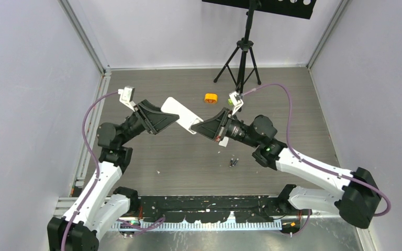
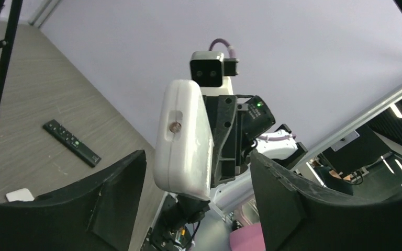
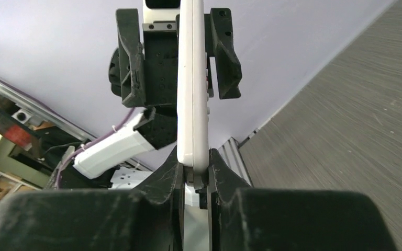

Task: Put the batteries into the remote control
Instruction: Adjust the remote control.

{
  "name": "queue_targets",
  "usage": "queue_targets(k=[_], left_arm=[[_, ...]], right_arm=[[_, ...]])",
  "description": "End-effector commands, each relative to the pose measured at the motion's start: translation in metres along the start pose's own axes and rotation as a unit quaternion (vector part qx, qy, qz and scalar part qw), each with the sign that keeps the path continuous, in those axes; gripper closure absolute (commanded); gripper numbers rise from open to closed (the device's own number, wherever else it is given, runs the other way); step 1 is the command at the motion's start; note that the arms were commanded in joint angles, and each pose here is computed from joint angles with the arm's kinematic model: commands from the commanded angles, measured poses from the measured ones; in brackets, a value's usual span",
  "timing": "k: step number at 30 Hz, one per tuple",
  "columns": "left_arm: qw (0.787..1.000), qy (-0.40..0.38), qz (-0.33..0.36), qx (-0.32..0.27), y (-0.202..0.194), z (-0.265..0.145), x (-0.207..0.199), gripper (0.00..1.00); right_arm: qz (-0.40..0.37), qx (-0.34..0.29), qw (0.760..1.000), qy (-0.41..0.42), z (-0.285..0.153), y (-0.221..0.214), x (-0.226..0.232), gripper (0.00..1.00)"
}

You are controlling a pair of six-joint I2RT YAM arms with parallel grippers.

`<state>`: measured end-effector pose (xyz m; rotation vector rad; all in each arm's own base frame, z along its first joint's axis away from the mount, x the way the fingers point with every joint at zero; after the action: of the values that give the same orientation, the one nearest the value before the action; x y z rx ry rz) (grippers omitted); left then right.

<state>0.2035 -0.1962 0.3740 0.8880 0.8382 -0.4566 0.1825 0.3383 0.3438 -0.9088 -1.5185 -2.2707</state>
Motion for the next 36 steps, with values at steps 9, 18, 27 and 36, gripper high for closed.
queue_targets(k=[9, 18, 27, 36], left_arm=[[0.98, -0.001, -0.012, 0.197, -0.033, -0.004, -0.022, 0.28], [0.972, -0.011, -0.027, 0.231, -0.045, -0.011, -0.024, 0.54], [0.968, -0.009, -0.029, 0.251, -0.056, -0.019, -0.017, 0.54], [0.953, -0.049, -0.007, 0.298, -0.076, -0.022, -0.032, 0.85]], right_arm=[[-0.057, 0.14, 0.988, 0.028, -0.031, 0.001, 0.042, 1.0], [-0.067, 0.174, 0.982, 0.019, -0.028, -0.008, 0.033, 1.0], [-0.091, 0.166, 0.982, -0.013, -0.025, -0.003, 0.02, 1.0], [-0.093, 0.166, 0.982, -0.02, -0.025, -0.001, 0.02, 1.0]])
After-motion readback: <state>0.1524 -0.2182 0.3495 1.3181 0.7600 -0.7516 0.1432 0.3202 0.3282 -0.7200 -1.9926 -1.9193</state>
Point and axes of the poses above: each gripper's point midway between its finger pads, its own z axis out along the fingers, its own x axis along the line the jaws close on, y = z × x, the point moved 1 cm from there along -z, back along the fingers, and after that the axes turned 9 degrees about -z, right-handed, at the moved point
